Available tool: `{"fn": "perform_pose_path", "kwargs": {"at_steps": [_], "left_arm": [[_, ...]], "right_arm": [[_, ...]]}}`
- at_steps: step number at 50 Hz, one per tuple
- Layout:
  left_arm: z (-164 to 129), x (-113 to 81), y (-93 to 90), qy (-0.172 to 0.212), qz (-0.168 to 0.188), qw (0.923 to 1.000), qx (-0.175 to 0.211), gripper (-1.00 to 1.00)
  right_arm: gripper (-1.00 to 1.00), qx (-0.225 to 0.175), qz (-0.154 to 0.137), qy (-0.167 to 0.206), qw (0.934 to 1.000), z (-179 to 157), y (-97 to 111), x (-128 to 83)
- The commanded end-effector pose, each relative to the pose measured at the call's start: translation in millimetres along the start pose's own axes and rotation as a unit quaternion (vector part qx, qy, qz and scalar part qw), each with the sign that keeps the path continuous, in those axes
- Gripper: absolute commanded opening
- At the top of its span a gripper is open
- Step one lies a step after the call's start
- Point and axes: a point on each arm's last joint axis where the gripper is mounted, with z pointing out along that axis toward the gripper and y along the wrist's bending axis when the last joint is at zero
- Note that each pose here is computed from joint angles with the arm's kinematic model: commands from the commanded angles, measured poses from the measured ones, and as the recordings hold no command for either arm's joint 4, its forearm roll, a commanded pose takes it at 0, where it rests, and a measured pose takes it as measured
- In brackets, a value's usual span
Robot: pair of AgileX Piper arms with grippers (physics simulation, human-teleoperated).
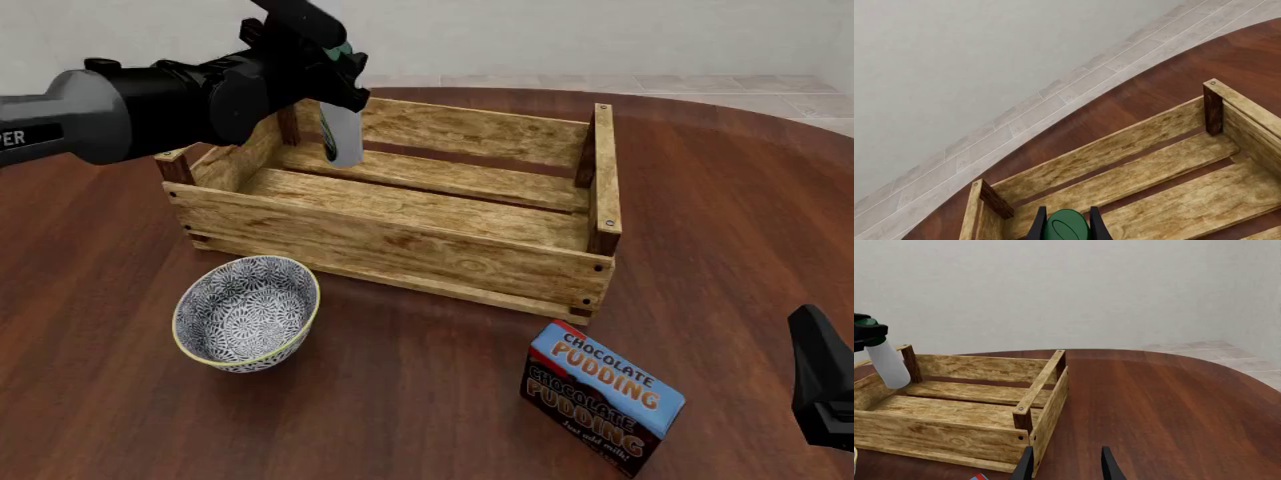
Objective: Pick up the salad dressing and put it in the tray.
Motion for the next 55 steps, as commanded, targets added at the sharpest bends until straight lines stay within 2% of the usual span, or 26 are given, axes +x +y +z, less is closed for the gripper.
{"fn": "perform_pose_path", "kwargs": {"at_steps": [1,16,24,55], "left_arm": [[8,8.1,0.5,0.009,0.012,0.9999,0.0,-1.0],[16,19.1,-11.3,0.022,0.017,0.9995,0.014,-1.0],[21,25.1,-11.4,0.03,0.014,0.9993,0.014,-1.0],[40,44.6,5.2,0.073,-0.026,0.997,0.004,-1.0]], "right_arm": [[1.0,0.0,-0.001,-0.001,1.0,0,0,0],[1.0,-0.001,-0.001,0.0,1.0,0,0,0],[1.0,-0.001,-0.001,0.0,1.0,0,0,0],[1.0,0.003,0.001,-0.002,1.0,0,0,0]]}}
